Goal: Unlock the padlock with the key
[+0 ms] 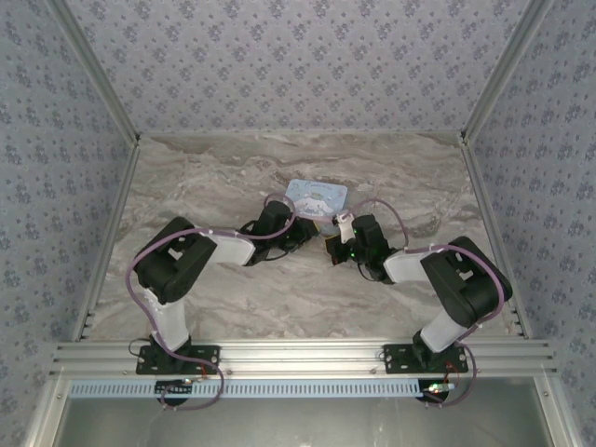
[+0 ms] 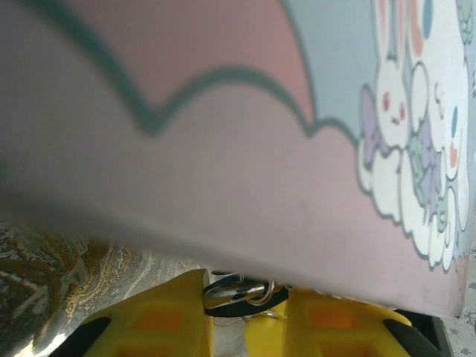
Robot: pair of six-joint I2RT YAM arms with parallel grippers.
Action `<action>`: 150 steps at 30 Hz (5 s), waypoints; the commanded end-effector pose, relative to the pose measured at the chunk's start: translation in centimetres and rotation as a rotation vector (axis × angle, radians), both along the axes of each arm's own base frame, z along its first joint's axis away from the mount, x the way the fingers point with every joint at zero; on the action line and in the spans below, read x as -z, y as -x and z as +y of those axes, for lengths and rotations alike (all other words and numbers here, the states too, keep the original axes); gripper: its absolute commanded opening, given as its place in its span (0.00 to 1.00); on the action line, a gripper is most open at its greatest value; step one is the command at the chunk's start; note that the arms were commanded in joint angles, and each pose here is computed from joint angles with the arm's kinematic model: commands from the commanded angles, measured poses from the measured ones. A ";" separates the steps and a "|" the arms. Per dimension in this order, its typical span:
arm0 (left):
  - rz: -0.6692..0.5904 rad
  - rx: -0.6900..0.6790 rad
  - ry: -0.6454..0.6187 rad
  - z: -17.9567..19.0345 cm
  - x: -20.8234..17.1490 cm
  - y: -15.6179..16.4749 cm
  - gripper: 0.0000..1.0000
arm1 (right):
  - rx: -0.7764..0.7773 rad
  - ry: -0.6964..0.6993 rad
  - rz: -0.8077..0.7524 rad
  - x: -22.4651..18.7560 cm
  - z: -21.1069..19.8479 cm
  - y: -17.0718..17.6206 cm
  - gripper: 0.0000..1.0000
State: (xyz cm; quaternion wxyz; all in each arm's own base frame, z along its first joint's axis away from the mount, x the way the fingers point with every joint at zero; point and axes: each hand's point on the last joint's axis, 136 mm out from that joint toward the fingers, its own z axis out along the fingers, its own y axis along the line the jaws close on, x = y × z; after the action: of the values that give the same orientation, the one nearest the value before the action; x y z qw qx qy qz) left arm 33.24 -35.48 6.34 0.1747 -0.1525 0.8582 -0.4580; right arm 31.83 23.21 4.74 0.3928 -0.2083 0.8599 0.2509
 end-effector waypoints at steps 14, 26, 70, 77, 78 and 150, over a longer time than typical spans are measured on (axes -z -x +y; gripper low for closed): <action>-0.039 0.043 0.069 -1.4 -3.9 0.3 0.23 | -0.046 -0.019 -0.096 -2.1 1.1 -1.9 0.00; -0.033 0.062 0.083 -1.8 -4.5 0.6 0.23 | -0.078 -0.092 -0.109 -2.8 1.5 -2.6 0.00; 0.024 0.073 0.073 -2.9 -1.9 0.5 0.27 | -0.096 -0.264 -0.002 -2.4 2.4 -2.5 0.00; 0.030 0.045 0.074 -2.6 -1.1 0.2 0.34 | -0.023 -0.260 0.072 -0.5 1.3 -1.1 0.00; 0.030 0.043 0.072 -2.5 -1.1 0.3 0.36 | -0.019 -0.259 0.082 -0.3 1.3 -1.0 0.00; 0.035 -0.182 0.097 1.8 -0.6 -0.7 0.00 | 0.260 -0.462 0.473 -3.4 1.0 0.3 0.25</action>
State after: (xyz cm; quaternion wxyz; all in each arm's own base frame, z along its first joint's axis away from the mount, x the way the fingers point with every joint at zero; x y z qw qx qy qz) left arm 33.52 -34.49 6.49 0.1756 -0.2403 0.8205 -0.4881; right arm 31.58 25.14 7.30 0.2146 0.1016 0.8565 0.4583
